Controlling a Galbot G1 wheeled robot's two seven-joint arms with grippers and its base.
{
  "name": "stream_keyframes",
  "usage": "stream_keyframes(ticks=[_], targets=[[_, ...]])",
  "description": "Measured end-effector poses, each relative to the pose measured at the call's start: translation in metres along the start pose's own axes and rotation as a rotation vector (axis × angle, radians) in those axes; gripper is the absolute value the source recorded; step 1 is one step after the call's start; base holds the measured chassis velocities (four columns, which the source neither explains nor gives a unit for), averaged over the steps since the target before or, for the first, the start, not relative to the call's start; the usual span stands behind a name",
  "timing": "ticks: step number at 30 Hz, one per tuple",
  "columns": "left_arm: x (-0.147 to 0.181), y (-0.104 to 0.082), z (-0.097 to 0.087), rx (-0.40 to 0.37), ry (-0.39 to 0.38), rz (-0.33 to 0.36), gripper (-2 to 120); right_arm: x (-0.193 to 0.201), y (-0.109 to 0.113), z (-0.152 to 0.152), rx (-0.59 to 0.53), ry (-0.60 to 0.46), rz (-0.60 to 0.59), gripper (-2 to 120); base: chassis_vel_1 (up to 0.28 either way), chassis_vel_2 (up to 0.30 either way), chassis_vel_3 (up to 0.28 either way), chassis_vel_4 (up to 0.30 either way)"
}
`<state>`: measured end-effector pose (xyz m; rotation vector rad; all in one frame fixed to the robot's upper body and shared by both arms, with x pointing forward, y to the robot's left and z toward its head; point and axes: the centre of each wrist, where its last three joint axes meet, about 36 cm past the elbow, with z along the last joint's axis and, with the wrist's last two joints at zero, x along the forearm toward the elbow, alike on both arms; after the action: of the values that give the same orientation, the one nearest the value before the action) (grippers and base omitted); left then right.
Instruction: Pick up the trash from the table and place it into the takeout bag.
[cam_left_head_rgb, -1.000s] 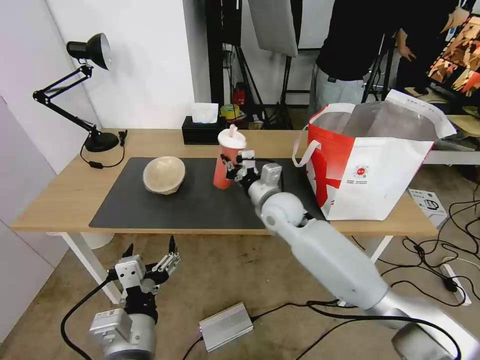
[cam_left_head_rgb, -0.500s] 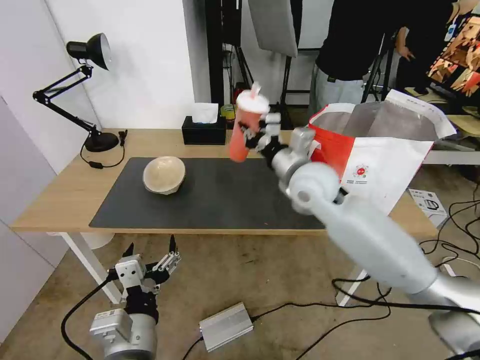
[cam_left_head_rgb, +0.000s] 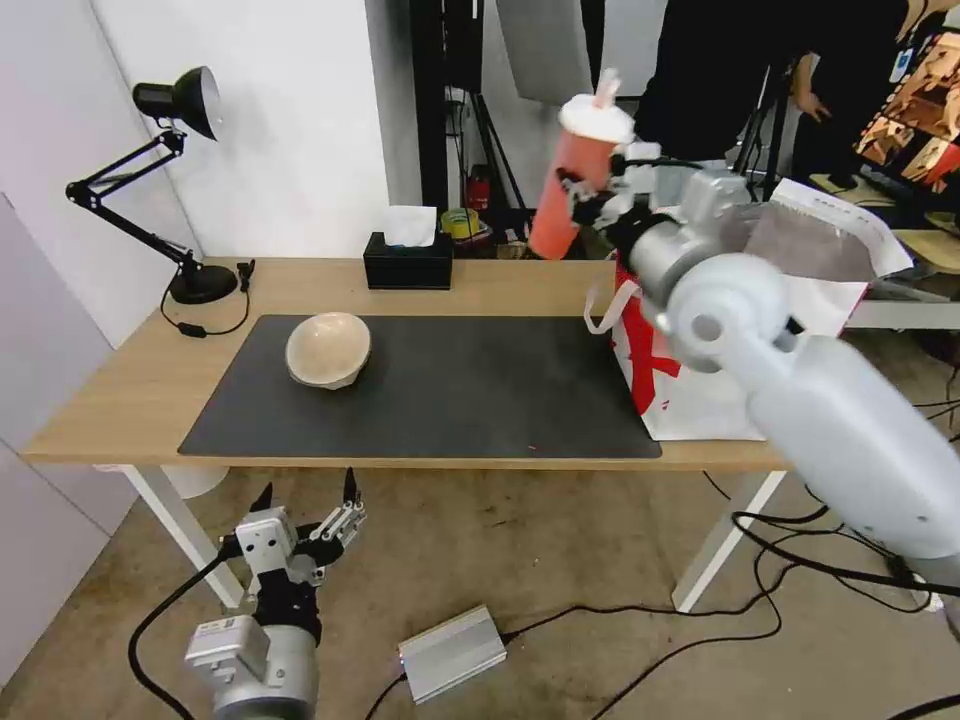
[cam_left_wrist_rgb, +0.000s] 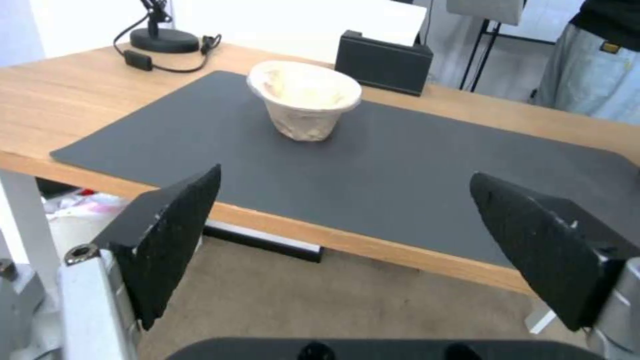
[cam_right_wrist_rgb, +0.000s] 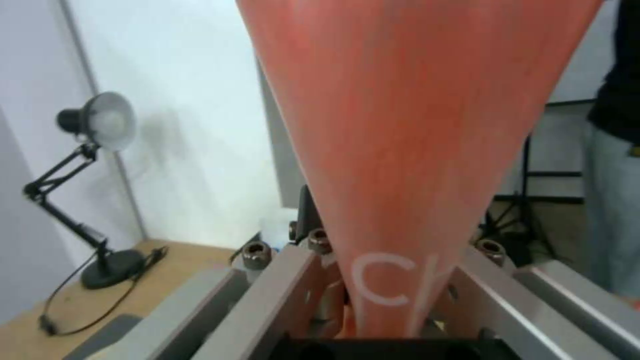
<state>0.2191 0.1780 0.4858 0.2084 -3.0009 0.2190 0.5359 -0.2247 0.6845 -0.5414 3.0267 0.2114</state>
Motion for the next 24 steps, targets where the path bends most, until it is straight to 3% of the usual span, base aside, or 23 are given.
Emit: stream_keyframes(ticks=[24], targets=[[-0.001,-0.002,0.002,-0.004,0.005,0.014,100,0.015,-0.091,-0.036,0.081,-0.029,0.231,3,0.0,0.0,0.0,0.0]])
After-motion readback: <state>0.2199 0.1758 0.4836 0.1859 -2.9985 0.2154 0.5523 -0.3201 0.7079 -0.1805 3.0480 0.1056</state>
